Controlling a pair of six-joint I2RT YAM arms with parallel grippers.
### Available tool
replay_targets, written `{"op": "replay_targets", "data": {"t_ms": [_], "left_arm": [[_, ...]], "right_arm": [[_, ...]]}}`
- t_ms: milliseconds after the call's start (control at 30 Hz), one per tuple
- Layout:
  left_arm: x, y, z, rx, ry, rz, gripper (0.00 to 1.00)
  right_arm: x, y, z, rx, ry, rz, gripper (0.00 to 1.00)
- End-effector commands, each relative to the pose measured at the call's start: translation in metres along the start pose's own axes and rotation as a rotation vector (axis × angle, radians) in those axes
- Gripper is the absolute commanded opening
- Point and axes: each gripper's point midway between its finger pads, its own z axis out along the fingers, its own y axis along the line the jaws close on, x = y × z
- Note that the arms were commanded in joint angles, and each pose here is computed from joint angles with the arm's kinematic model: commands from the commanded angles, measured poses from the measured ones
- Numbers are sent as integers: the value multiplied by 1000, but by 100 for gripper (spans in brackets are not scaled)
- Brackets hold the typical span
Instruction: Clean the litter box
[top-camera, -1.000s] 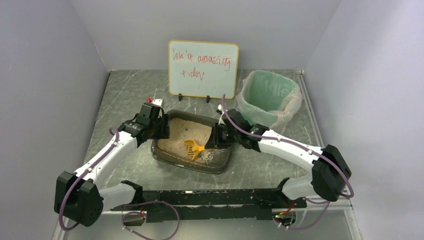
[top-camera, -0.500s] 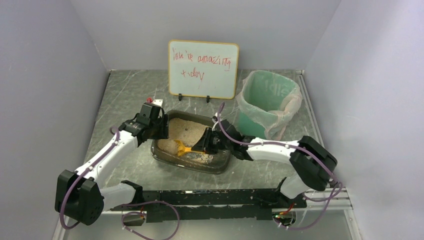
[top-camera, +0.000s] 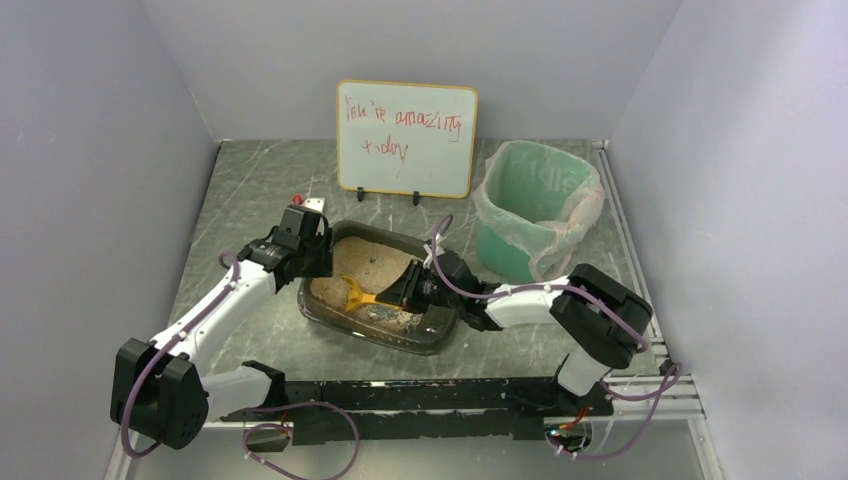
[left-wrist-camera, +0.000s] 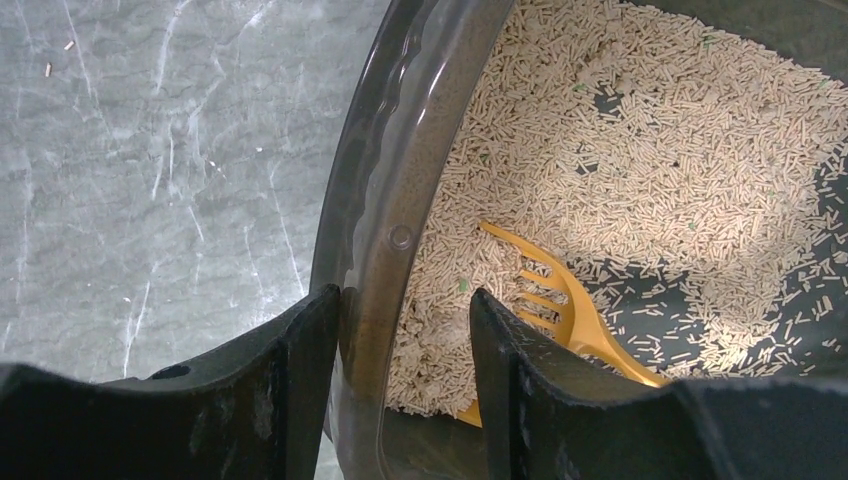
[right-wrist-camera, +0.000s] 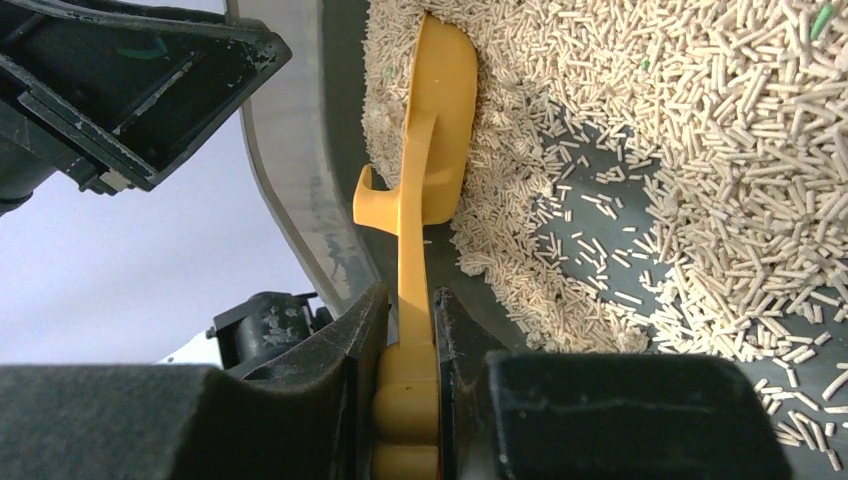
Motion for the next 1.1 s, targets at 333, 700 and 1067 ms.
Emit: {"op": "replay_targets", "data": {"t_ms": [333, 700, 1067], "left_arm": [[0, -20, -3, 93, 7, -5, 52], [-2, -20, -5, 93, 0, -6, 51], [-3, -20, -6, 92, -8, -8, 51]], "right_arm": [[-15, 25, -40, -177, -163, 55, 0], [-16, 19, -54, -265, -196, 144, 0], [-19, 19, -69, -302, -231, 144, 0]]}}
